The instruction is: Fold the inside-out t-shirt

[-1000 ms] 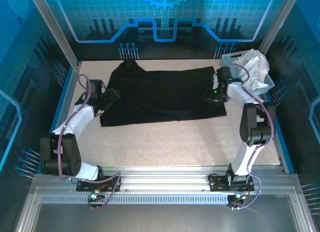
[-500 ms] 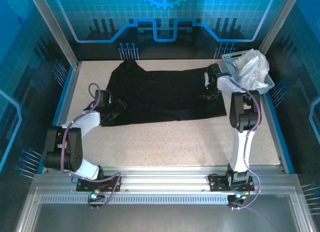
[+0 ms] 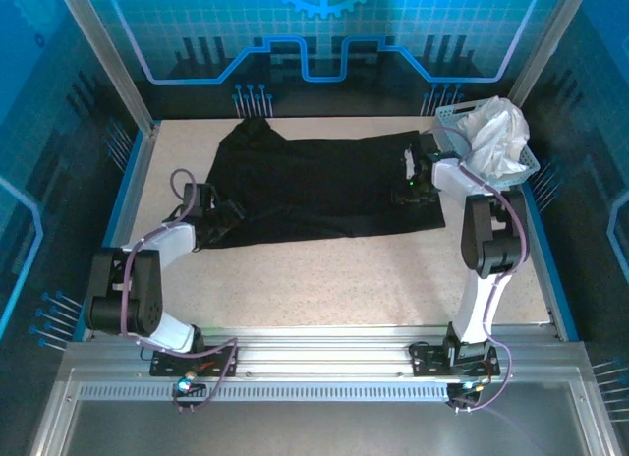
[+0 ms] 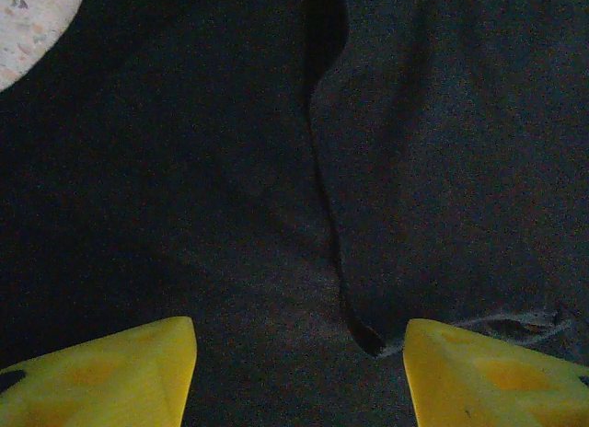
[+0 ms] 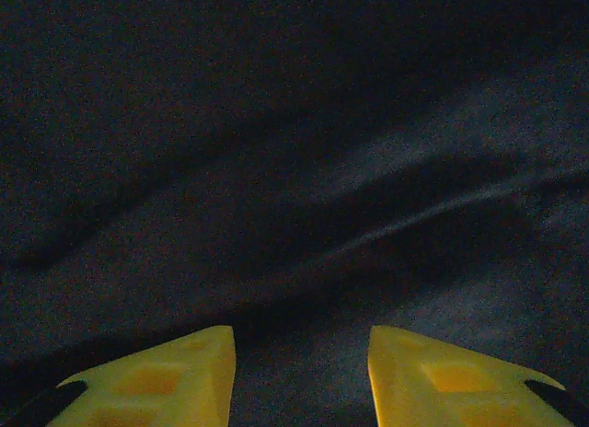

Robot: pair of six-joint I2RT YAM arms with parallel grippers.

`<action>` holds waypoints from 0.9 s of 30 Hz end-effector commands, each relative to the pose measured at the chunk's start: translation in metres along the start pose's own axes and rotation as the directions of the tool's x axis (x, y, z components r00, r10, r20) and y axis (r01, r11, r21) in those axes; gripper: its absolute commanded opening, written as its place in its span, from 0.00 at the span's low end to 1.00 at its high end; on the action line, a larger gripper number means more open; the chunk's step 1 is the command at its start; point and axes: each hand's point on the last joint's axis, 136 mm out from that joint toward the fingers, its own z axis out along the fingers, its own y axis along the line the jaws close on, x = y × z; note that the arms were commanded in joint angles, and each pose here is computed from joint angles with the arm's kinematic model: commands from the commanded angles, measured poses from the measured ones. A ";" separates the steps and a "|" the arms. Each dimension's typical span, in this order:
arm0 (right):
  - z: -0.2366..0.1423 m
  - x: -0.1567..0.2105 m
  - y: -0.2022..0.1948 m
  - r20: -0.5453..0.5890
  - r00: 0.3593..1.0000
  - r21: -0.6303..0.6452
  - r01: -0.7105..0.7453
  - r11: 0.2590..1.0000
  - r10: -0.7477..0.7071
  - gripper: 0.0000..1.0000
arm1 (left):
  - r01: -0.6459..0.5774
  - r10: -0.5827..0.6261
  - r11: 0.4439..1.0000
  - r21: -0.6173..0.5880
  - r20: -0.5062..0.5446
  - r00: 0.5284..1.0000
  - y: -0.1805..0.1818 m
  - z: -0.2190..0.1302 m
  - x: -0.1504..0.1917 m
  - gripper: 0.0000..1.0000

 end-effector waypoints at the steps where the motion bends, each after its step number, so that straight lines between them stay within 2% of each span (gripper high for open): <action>1: 0.000 0.015 -0.011 -0.035 0.999 0.053 0.030 0.998 -0.028 0.43 | -0.003 0.002 0.999 0.045 0.006 1.000 -0.008 -0.002 -0.001 0.62; 6: 0.018 0.029 -0.032 -0.132 0.991 0.089 0.008 0.996 0.004 0.42 | 0.006 -0.004 0.999 0.038 -0.041 0.999 -0.005 0.013 0.006 0.62; 11: 0.023 0.061 -0.054 -0.221 0.973 0.148 -0.034 0.988 0.067 0.41 | 0.026 -0.023 0.999 0.037 -0.085 0.996 0.002 0.016 0.020 0.63; 17: 0.004 0.112 -0.077 -0.256 0.949 0.197 -0.133 0.971 0.182 0.39 | 0.057 -0.056 0.998 0.002 -0.185 0.981 0.031 0.009 0.067 0.63; 20: -0.013 0.131 -0.086 -0.216 0.948 0.203 -0.192 0.960 0.235 0.38 | 0.074 -0.074 0.997 -0.006 -0.238 0.969 0.044 -0.002 0.098 0.63; 22: -0.026 0.127 -0.087 -0.151 0.962 0.207 -0.194 0.959 0.227 0.37 | 0.069 -0.068 0.998 -0.002 -0.246 0.967 0.044 -0.013 0.109 0.63; 24: -0.040 0.112 -0.077 -0.072 0.984 0.187 -0.147 0.971 0.163 0.38 | 0.059 -0.051 0.998 0.028 -0.237 0.970 0.034 -0.023 0.108 0.64; 27: -0.057 0.080 -0.036 0.053 0.997 0.132 0.049 0.990 -0.057 0.42 | 0.037 -0.023 0.996 0.081 -0.172 0.985 0.013 -0.038 0.086 0.64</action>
